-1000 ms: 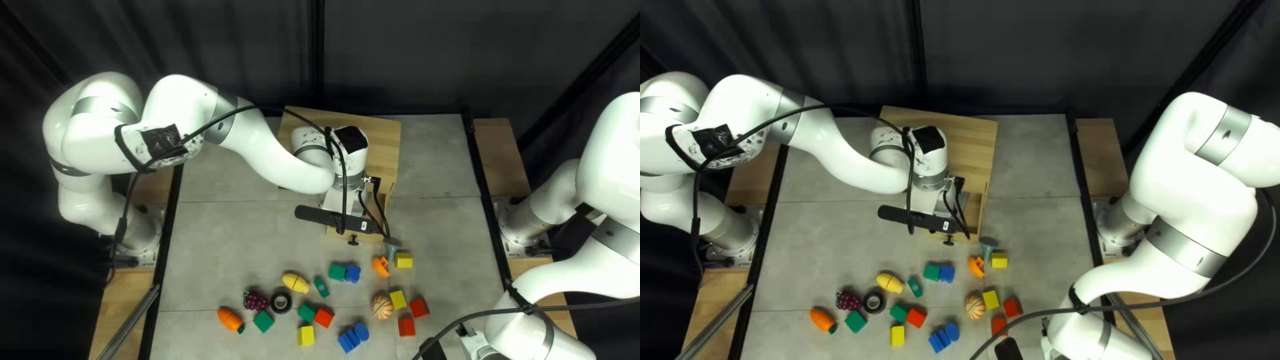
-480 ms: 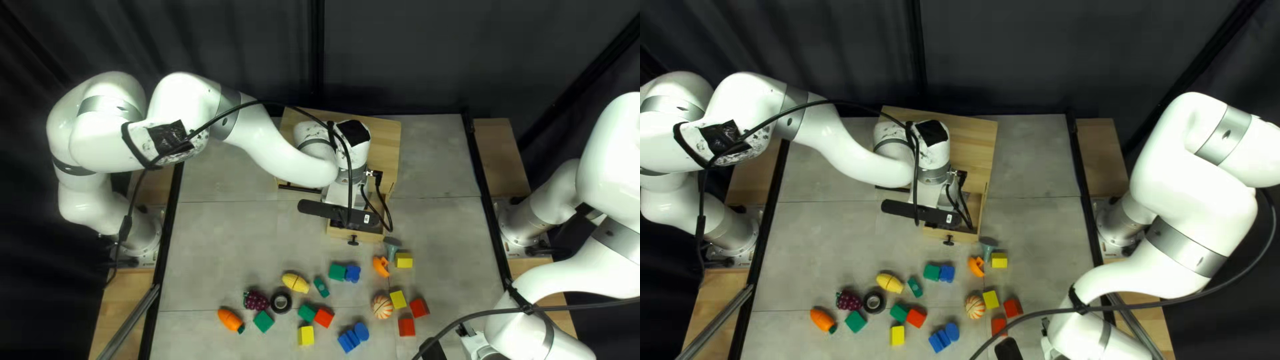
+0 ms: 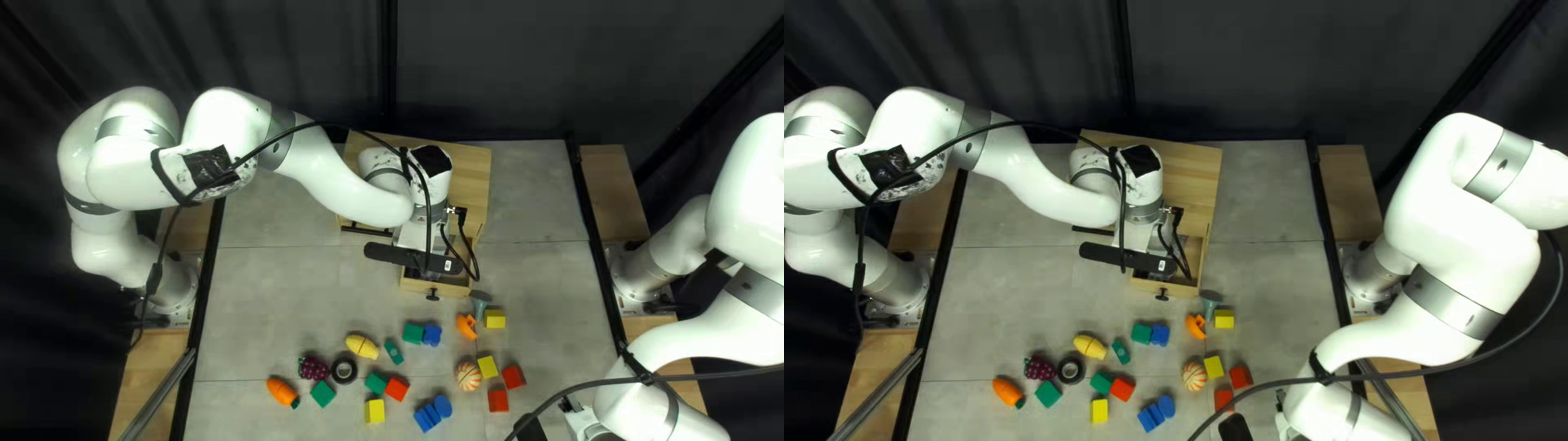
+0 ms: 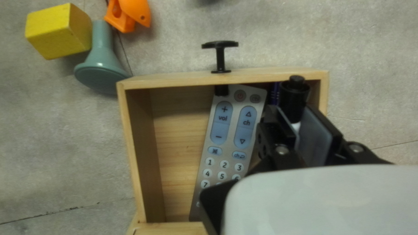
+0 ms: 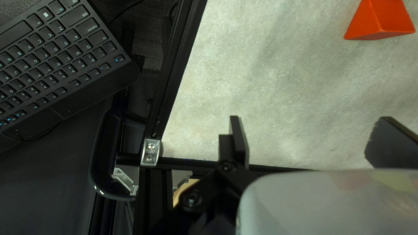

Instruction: Open drawers and place objects into drawer and close

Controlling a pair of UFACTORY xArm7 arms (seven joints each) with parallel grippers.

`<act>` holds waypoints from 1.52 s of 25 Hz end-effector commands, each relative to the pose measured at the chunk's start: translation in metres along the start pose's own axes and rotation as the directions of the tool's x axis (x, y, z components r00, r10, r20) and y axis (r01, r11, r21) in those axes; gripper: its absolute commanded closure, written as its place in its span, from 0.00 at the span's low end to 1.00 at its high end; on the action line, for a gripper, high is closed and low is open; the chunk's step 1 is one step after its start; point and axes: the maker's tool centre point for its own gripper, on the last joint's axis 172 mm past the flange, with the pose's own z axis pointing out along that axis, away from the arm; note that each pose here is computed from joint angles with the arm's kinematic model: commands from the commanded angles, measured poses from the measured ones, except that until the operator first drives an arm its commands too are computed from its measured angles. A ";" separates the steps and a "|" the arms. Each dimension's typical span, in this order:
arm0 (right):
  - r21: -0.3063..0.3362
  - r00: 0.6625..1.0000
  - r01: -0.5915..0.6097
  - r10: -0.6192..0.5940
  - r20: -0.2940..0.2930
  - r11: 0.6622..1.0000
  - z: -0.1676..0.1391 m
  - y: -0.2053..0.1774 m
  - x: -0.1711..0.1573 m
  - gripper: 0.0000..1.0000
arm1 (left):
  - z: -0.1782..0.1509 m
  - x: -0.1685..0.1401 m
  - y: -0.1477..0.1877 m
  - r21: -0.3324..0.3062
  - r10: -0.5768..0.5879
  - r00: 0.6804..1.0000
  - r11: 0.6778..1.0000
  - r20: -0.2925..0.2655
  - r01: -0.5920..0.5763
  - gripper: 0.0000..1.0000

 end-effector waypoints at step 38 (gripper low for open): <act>0.000 1.000 0.000 0.000 0.000 1.000 0.000 0.000 0.000 0.00 | 0.004 -0.012 -0.006 0.005 -0.043 0.997 0.999 0.058 0.043 0.81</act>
